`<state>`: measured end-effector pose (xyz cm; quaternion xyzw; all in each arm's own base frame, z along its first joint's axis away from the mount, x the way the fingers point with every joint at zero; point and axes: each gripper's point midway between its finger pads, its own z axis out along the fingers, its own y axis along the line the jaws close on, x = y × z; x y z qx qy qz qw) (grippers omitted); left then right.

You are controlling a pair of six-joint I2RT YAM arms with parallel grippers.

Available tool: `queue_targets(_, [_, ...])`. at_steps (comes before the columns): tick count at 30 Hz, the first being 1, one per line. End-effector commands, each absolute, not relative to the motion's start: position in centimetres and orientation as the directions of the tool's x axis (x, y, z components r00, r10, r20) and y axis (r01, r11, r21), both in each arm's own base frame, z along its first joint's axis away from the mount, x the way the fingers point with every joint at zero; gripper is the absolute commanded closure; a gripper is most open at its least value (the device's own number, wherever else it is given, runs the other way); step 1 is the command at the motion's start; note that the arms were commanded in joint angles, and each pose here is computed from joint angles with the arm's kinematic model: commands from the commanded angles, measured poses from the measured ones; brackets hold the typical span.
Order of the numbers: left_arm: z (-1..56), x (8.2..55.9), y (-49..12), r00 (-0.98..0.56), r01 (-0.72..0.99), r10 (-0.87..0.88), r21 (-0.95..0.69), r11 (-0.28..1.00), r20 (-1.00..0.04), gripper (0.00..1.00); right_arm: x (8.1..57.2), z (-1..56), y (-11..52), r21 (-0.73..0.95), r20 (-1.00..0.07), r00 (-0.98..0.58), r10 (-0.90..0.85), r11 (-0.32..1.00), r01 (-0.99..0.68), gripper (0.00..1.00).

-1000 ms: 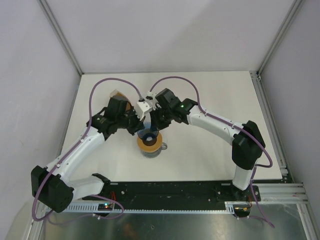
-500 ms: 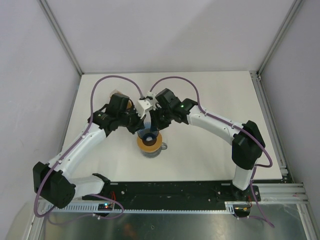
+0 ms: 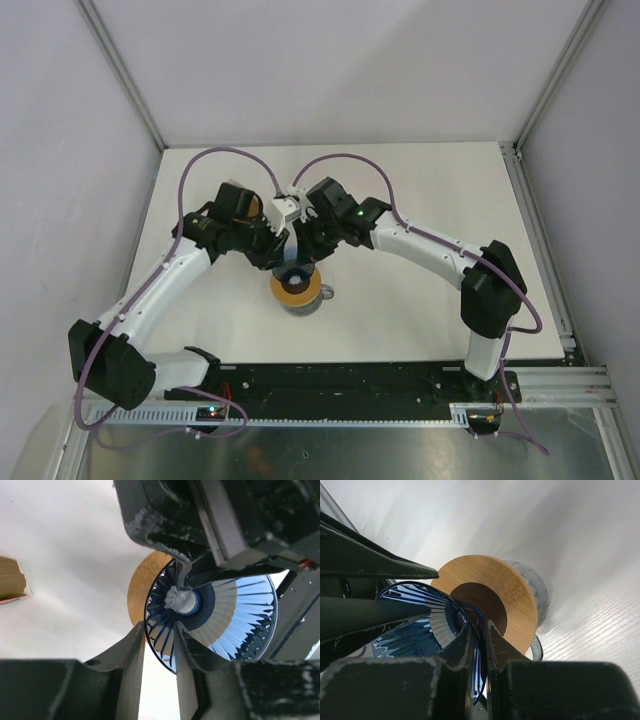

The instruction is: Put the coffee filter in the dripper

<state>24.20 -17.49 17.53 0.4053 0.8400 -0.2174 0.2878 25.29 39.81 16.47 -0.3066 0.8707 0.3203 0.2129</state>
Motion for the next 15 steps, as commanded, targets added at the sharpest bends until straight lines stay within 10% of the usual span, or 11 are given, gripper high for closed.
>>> queue_targets(1, [19.3, 23.9, -17.9, -0.517, 0.805, 0.527, -0.174, 0.567, -0.674, 0.64, 26.3, 16.8, 39.6, 0.373, -0.592, -0.692, -0.413, 0.621, -0.689, 1.0])
queue_targets(15, [21.3, 25.6, -17.7, -0.495, 0.79, 0.485, -0.141, 0.597, -0.721, 0.52, 26.4, 17.3, 39.9, 0.372, -0.584, -0.688, -0.431, 0.612, -0.698, 0.77])
